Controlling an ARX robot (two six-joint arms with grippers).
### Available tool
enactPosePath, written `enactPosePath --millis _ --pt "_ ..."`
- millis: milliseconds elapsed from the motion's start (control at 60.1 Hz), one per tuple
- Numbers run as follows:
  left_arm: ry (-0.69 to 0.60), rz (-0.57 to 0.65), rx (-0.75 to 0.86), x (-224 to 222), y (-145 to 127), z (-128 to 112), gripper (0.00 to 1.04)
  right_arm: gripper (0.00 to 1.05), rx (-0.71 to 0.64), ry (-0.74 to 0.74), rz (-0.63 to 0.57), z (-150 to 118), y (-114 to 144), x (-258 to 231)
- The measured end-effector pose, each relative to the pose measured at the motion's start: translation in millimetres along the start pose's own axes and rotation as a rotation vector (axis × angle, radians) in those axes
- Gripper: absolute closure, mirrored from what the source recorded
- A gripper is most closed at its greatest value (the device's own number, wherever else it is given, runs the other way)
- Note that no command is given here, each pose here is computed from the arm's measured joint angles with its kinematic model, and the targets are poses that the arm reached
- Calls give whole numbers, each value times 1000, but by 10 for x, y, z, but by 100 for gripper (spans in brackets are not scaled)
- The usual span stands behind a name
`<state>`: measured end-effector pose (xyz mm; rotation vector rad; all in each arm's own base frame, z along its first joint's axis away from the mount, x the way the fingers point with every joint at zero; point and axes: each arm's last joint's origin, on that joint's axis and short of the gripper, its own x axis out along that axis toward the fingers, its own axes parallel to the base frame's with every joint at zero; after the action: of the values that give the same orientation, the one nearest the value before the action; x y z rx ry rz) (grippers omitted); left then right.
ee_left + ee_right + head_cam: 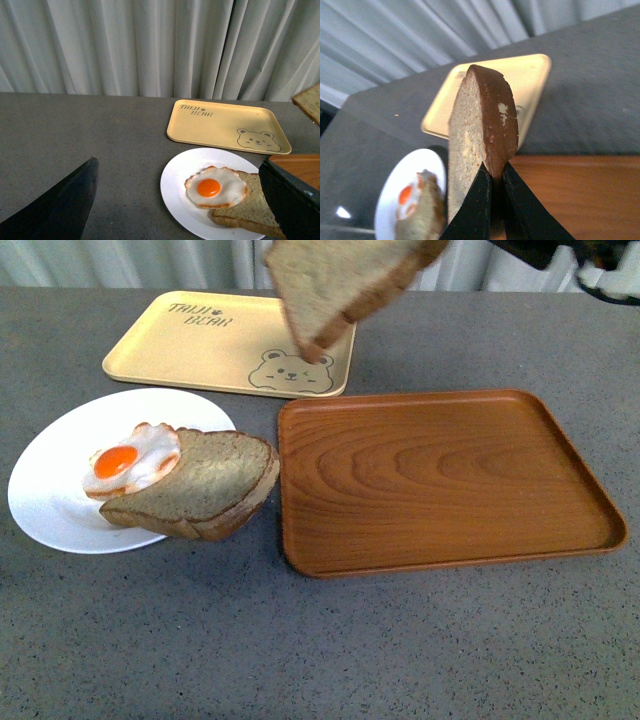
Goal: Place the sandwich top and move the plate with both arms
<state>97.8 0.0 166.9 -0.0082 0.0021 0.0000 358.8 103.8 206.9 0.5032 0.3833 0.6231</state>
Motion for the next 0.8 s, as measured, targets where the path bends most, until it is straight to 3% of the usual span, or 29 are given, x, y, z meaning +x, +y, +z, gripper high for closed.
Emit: enactPosePath --millis 133,266,449,549,799 --pt "0 0 0 0 0 0 9 103 -2 52 63 -229 370 418" --pt "0 0 0 0 0 0 9 103 -7 134 42 -695 632 709" --pt "0 0 0 0 0 0 9 103 -10 255 -14 -1234 722 838" --pt "0 0 0 0 0 0 9 103 -11 299 -51 -1378 678 835" --pt "0 0 0 0 0 0 9 60 -37 260 -128 -1295 596 653"
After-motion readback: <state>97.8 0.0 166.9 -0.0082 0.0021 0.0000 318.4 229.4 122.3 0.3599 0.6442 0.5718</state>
